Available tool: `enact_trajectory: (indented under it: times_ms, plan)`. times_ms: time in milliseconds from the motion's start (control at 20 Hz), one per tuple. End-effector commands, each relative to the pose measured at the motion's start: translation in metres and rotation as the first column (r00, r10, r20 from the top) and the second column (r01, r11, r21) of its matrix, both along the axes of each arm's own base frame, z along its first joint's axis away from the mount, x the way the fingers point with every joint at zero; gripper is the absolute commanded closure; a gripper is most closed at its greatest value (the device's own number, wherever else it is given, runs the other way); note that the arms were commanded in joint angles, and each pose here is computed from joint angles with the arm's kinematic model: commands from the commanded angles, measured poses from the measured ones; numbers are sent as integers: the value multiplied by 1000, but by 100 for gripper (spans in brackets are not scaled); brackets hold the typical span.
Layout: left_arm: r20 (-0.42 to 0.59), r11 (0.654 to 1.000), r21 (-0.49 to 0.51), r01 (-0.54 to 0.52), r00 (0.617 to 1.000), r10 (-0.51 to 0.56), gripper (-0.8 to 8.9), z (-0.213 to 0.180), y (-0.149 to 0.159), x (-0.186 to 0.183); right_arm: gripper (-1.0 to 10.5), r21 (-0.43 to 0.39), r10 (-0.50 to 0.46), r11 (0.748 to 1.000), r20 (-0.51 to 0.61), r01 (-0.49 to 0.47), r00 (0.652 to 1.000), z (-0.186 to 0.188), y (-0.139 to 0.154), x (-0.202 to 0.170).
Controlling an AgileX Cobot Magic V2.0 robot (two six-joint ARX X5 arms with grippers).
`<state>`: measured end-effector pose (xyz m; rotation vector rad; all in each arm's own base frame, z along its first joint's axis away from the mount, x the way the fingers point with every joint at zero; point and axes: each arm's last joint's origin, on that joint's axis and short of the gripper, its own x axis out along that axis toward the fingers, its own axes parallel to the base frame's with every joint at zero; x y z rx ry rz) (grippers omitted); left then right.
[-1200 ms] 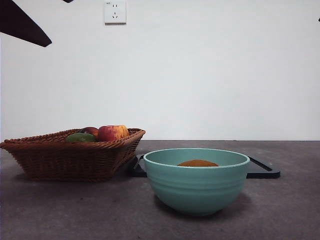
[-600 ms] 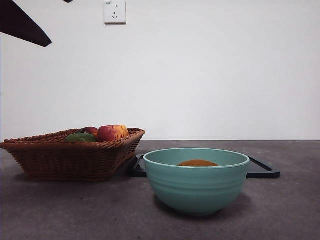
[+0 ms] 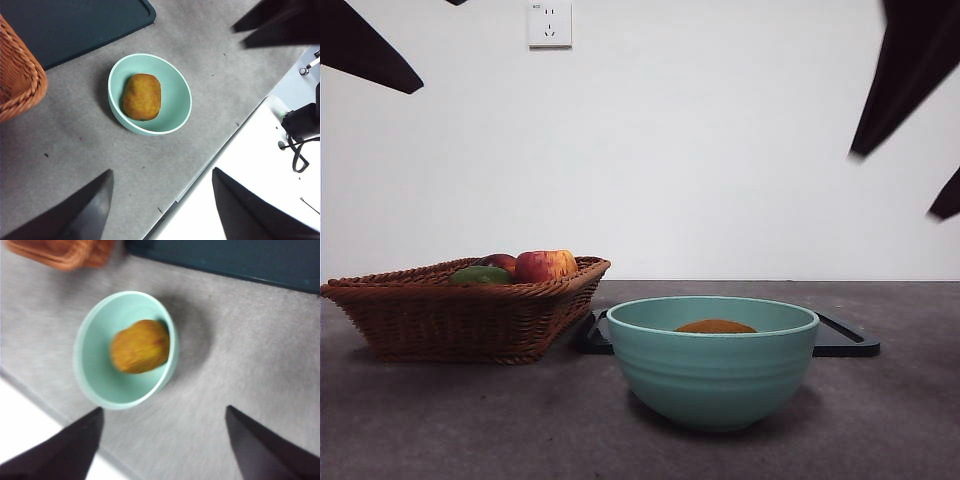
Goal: Pick up the wifruite, put it on the bowl, pick up the plate, put it on desk
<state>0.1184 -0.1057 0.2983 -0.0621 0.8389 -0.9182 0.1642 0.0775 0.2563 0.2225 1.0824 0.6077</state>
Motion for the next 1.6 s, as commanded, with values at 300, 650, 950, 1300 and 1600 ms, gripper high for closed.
enact_trajectory:
  times_ms: [300, 650, 950, 1300, 1600]
  plan:
    - [17, 1000, -3, 21, 1000, -21, 501, 2, -2, 0, 654, -131, -22, 991, 17, 24, 1000, -33, 46, 24]
    - [18, 1000, -3, 21, 1000, -21, 501, 2, -2, 1, 736, -185, -9, 983, 29, 14, 1000, -57, 73, 35]
    - [17, 1000, -3, 21, 1000, -21, 501, 2, -2, 0, 799, -234, -29, 972, 17, 32, 999, -73, 82, 41]
    - [17, 1000, -2, 21, 1000, -21, 501, 2, -2, 0, 938, -232, -16, 972, 15, 19, 1000, -78, 87, 42]
    - [17, 1000, -2, 21, 1000, -21, 501, 2, -2, 0, 938, -193, 0, 981, 30, 6, 1000, -68, 88, 41]
